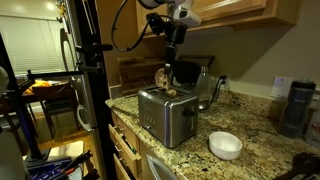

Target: Put two slices of bread into the toaster.

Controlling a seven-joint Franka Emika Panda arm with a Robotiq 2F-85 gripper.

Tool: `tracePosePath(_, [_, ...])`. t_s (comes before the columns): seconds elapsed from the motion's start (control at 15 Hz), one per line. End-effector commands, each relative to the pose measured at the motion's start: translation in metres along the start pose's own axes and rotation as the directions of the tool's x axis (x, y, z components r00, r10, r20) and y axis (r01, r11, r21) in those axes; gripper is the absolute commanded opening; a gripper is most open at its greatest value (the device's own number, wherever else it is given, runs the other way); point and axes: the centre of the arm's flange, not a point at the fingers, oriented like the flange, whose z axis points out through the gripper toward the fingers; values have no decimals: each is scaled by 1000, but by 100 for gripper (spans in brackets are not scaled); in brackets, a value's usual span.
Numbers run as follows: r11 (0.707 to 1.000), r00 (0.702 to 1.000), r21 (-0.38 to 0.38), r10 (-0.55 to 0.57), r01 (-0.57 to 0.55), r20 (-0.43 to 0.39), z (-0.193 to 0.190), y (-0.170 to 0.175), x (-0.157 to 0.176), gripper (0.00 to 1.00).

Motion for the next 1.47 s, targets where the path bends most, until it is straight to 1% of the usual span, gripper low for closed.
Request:
tracePosePath(0.0, [1000, 999, -8, -4, 4, 52, -5, -5, 8, 10])
tracePosePath(0.4, [999, 996, -42, -9, 12, 84, -7, -19, 18, 10])
tracePosePath(0.73, [997, 994, -68, -17, 24, 112, -6, -29, 20, 10])
tracePosePath(0.87, [995, 992, -96, -7, 19, 128, -5, -26, 16, 10])
tracePosePath(1.07, [993, 989, -115, 1, 16, 147, -1, -19, 11, 10])
tracePosePath(1.4, [994, 988, -103, -14, 30, 155, 7, -23, 14, 10])
